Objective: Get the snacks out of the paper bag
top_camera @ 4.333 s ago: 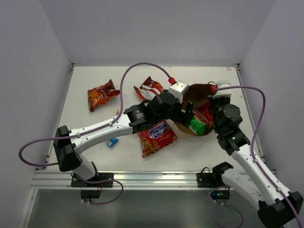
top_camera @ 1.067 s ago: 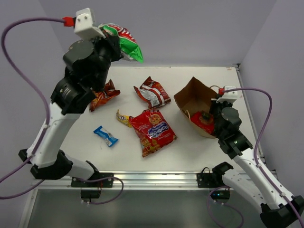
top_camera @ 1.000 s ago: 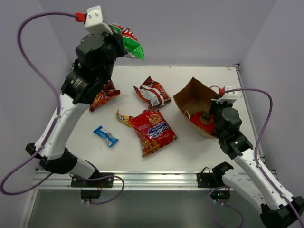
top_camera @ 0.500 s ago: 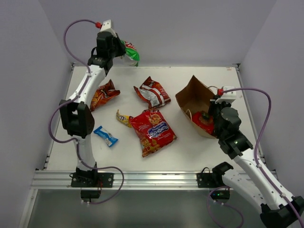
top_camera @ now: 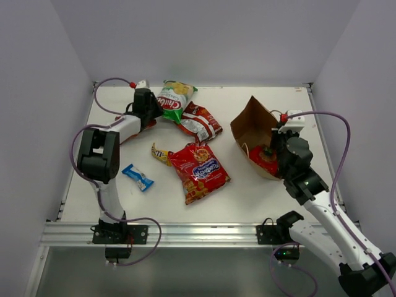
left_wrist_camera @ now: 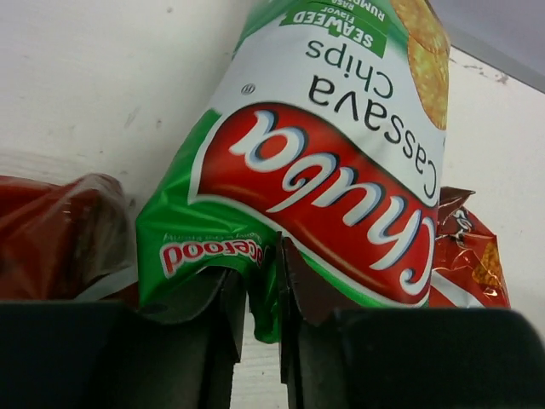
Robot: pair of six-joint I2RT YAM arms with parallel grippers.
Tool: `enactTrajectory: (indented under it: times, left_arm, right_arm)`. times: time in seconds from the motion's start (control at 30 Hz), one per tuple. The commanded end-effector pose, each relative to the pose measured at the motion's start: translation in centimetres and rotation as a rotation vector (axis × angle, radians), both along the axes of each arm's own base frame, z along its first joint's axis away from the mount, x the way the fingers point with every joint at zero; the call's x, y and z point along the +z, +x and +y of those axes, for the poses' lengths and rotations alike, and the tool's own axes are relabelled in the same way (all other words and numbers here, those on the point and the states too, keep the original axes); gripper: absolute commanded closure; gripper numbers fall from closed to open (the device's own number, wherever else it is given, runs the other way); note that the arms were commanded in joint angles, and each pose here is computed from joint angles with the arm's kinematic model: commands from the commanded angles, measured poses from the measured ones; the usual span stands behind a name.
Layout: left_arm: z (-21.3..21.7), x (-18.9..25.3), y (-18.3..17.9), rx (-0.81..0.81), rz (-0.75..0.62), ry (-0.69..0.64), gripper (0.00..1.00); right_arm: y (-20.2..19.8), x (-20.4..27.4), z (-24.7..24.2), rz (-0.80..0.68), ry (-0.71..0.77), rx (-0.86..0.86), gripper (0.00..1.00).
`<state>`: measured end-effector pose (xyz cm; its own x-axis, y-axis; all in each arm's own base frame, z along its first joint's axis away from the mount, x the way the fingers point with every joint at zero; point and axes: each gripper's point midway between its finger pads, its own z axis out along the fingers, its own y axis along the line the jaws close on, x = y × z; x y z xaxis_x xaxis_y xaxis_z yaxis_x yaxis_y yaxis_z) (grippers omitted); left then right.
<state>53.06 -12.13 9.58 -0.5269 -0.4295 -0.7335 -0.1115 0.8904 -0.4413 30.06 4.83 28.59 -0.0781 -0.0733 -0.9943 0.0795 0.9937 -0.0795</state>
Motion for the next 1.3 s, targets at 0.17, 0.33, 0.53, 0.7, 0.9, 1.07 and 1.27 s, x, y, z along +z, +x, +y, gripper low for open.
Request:
enactTrajectory:
  times: [0.17, 0.33, 0.53, 0.7, 0.9, 1.07, 1.27]
  left_arm:
    - [2.8, 13.0, -1.3, 0.067, -0.204, 0.061, 0.15]
    - [-0.2, 19.3, -5.1, -0.074, -0.28, 0.039, 0.0]
    - [-9.1, 24.4, -13.4, -0.362, -0.396, 0.053, 0.0]
    - [-15.6, 25.4, -20.6, -0.583, -0.436, 0.017, 0.03]
    - [-21.5, 26.0, -28.0, -0.736, -0.448, -0.043, 0.07]
    - [-25.9, 24.3, -31.5, -0.795, -0.486, -0.007, 0.08]
    - [-30.3, 22.4, -32.2, -0.799, -0.469, 0.013, 0.08]
  right_arm:
    - [0.7, 4.5, -0.6, -0.071, -0.09, -0.022, 1.0]
    - [1.5, 6.1, -0.3, -0.127, -0.17, -0.006, 1.0]
    - [1.8, 8.3, 0.4, -0.203, -0.242, 0.03, 1.0]
    - [1.1, 10.4, -0.1, -0.294, -0.241, 0.007, 1.0]
    - [0.4, 10.5, 0.0, -0.337, -0.253, 0.019, 1.0]
    - [0.4, 8.8, 0.9, -0.313, -0.265, 0.077, 1.0]
    - [0.2, 7.4, 1.3, -0.283, -0.26, 0.106, 1.0]
